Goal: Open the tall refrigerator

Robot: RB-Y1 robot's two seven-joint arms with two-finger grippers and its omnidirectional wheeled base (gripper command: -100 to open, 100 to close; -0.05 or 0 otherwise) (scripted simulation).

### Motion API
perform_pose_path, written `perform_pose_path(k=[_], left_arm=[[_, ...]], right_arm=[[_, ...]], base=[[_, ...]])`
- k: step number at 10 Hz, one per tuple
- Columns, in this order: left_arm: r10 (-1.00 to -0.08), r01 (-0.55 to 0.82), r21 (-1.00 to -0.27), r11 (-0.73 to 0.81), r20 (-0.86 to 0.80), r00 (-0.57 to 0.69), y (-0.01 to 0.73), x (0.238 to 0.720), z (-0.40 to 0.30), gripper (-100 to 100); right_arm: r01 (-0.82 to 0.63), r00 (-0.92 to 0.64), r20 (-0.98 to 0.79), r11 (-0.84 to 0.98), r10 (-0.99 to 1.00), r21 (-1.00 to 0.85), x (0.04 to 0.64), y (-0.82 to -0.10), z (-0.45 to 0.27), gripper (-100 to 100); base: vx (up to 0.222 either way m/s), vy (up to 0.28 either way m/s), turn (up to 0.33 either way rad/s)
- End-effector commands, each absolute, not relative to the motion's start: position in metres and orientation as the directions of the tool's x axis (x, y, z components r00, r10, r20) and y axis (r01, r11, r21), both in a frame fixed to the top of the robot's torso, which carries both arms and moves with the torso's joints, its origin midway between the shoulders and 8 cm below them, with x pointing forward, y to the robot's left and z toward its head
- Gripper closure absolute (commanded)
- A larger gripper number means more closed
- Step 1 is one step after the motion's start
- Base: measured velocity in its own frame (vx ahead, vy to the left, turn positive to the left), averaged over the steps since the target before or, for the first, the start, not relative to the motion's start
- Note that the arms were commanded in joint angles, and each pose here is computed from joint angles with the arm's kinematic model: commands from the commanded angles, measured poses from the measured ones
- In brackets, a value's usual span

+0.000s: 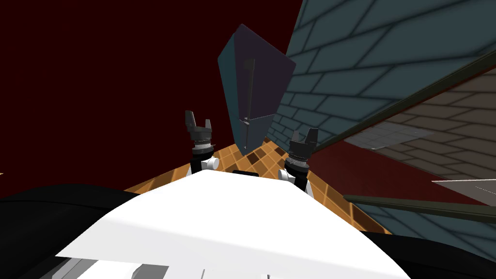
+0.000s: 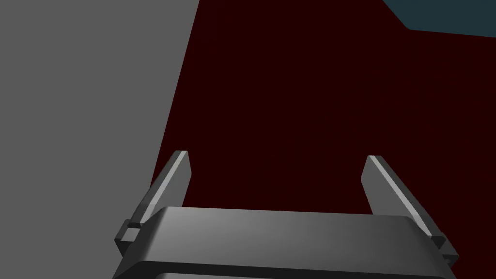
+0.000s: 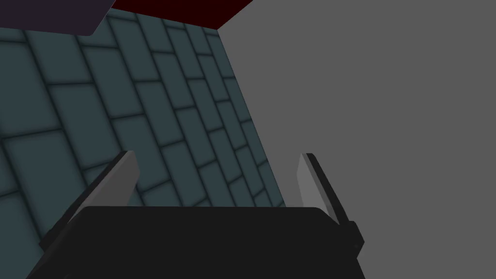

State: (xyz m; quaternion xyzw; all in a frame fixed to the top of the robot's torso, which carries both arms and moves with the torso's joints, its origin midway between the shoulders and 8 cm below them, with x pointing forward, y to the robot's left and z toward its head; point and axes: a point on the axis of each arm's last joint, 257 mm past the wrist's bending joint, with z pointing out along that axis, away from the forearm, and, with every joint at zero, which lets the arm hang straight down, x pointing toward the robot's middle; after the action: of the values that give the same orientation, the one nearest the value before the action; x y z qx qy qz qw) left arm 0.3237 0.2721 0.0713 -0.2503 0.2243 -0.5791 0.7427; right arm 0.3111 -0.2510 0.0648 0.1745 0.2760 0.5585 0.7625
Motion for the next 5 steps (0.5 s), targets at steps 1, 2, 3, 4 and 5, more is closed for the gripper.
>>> perform_pose_path(k=[1,2,3,4,5], left_arm=[[-0.973,0.748,-0.632,0.204,-0.043,0.229,0.2721,0.3237,0.0713,0],[-0.973,0.748,-0.632,0.204,-0.043,0.229,0.2721,0.3237,0.0713,0],[-0.973,0.748,-0.632,0.204,-0.043,0.229,0.2721,0.3236,0.0714,0],[-0.973,0.748,-0.632,0.204,-0.043,0.229,0.272,0.3236,0.0714,0],[-0.973,0.748,-0.631,0.204,-0.043,0.229,0.272,0.3236,0.0714,0]], right_arm=[[-0.755,0.224,-0.226,0.315,0.948,0.574,0.3111,-0.251,0.0648,0],[-0.755,0.224,-0.226,0.315,0.948,0.574,0.3111,-0.251,0.0648,0],[-0.756,0.224,-0.226,0.315,0.948,0.574,0.3111,-0.251,0.0648,0],[-0.756,0.224,-0.226,0.315,0.948,0.574,0.3111,-0.251,0.0648,0],[-0.756,0.224,-0.226,0.315,0.948,0.574,0.3111,-0.251,0.0649,0]], base=[[0.0,0.0,0.0],[0.0,0.0,0.0],[0.0,0.0,0.0],[0.0,0.0,0.0],[0.0,0.0,0.0]])
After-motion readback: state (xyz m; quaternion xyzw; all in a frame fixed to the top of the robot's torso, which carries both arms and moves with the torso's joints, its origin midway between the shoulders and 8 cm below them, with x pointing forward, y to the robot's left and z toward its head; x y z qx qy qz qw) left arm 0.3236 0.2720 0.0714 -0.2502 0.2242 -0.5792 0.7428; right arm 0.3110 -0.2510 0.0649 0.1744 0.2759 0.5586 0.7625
